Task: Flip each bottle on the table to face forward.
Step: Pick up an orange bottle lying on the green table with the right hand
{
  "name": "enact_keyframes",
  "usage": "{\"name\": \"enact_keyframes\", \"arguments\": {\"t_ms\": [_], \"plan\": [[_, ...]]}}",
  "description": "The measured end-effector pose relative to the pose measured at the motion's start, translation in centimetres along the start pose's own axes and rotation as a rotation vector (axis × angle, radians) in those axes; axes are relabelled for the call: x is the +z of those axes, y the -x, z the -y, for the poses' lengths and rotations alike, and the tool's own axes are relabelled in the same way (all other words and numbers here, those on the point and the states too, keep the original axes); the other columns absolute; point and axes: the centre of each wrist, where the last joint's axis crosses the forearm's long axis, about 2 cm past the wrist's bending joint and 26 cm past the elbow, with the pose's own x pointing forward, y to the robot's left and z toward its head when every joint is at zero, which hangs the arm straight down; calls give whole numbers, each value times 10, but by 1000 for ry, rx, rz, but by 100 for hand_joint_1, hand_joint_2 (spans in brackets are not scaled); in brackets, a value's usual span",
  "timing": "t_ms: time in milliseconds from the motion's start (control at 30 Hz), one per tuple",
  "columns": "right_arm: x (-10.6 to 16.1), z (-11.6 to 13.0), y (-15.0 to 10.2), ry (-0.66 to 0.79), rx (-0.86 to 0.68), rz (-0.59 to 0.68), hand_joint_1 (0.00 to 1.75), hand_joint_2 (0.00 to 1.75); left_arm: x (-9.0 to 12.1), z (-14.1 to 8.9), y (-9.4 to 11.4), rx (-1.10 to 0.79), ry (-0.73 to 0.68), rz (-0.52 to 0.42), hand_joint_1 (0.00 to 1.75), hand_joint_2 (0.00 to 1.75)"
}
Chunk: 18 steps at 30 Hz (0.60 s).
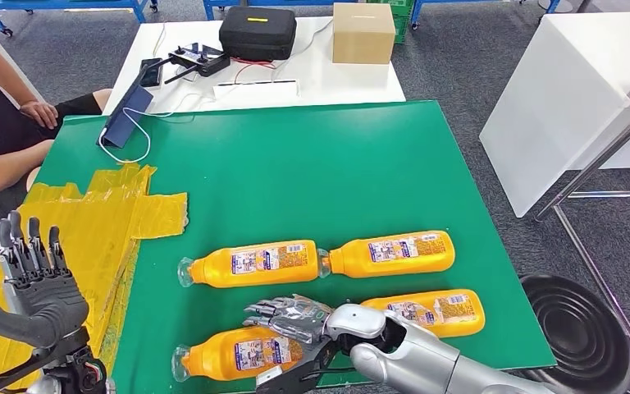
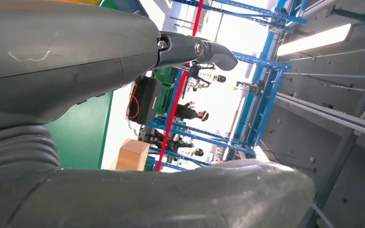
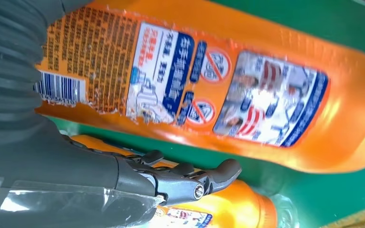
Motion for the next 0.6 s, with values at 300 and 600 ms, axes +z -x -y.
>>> {"name": "enact_keyframes", "arguments": {"t_ms": [300, 600], "plan": [[3, 6, 7, -91, 85, -47, 0, 175, 0, 0, 0, 12, -5, -4, 0, 0], [1, 8, 9, -130, 163, -72, 87, 175, 0, 0, 0, 20, -4, -10, 0, 0]]}}
